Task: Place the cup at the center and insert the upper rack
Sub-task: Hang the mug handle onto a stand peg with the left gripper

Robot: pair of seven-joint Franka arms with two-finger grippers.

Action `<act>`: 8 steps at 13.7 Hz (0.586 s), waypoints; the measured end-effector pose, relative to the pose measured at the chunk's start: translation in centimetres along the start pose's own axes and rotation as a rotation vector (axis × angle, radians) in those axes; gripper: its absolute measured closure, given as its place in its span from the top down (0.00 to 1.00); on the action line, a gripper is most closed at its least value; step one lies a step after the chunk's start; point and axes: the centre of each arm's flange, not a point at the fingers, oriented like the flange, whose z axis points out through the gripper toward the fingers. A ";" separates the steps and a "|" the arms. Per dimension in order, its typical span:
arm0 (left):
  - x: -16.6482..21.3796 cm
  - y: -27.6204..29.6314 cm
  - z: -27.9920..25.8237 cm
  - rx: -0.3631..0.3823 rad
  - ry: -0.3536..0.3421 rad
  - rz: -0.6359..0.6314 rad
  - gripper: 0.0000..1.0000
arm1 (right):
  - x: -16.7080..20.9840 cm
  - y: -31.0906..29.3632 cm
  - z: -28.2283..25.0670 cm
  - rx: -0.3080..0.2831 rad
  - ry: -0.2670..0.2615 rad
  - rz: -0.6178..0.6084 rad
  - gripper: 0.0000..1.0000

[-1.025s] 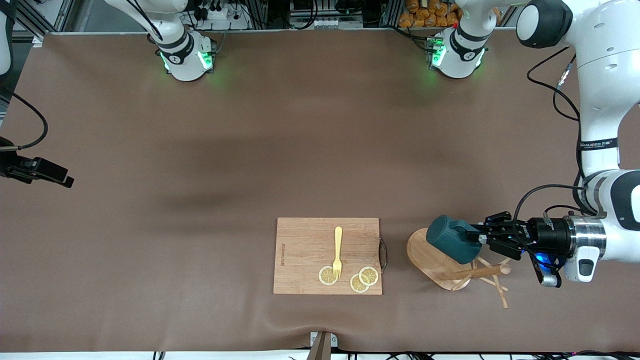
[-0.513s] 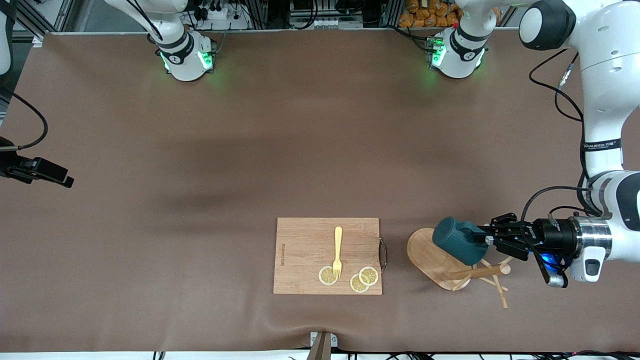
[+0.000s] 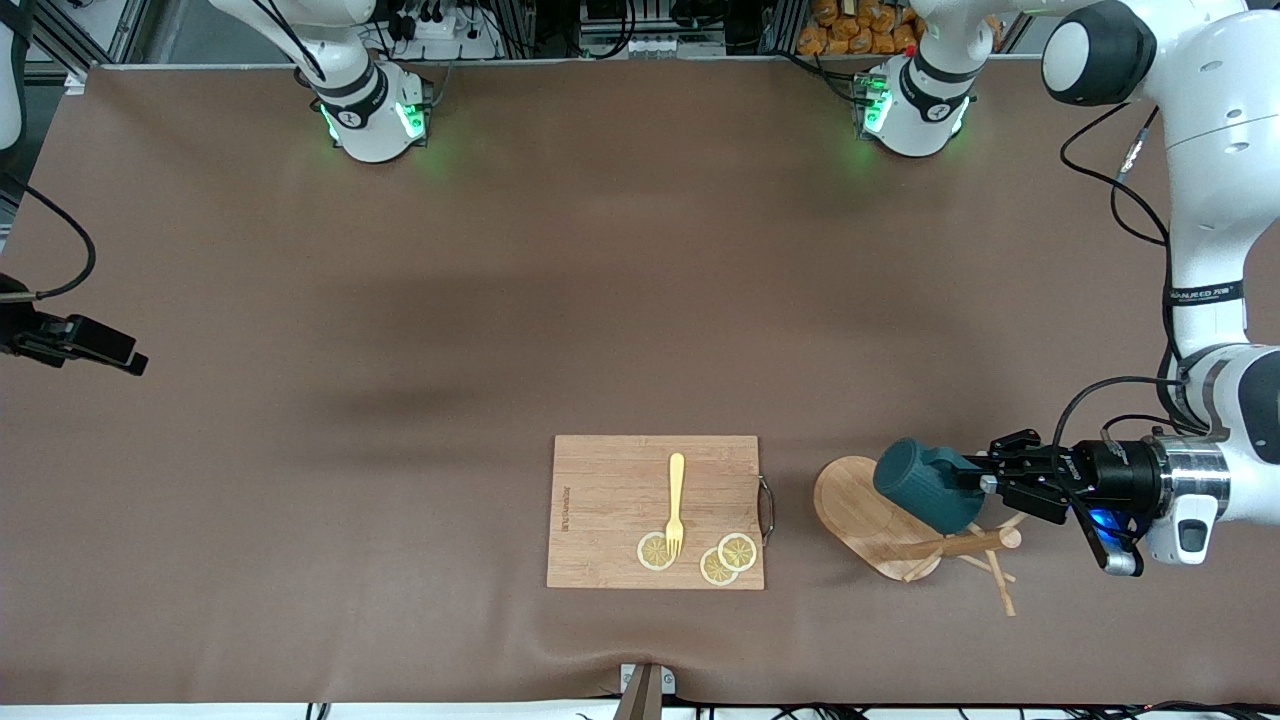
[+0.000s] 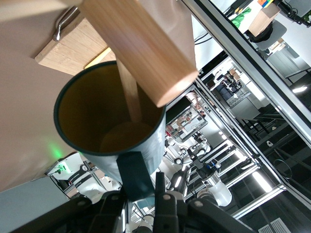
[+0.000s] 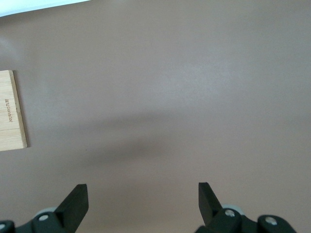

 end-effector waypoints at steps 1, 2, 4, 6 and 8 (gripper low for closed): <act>0.2 -0.2 -0.2 -0.002 0.001 0.007 0.20 | 0.0 0.0 0.0 0.000 0.000 0.000 1.00; 0.5 -0.5 -0.3 -0.004 0.001 0.016 0.20 | 0.0 0.0 0.0 0.000 0.000 0.000 1.00; 1.1 -0.9 -0.3 -0.006 -0.001 0.024 0.20 | 0.0 0.0 0.0 0.000 0.000 0.000 1.00; 1.3 -1.1 -0.2 -0.006 -0.002 0.024 0.20 | 0.0 0.0 0.0 0.000 0.000 0.000 1.00; 1.3 -1.2 -0.7 -0.011 0.002 0.023 0.20 | 0.0 0.0 0.0 0.000 0.000 0.000 1.00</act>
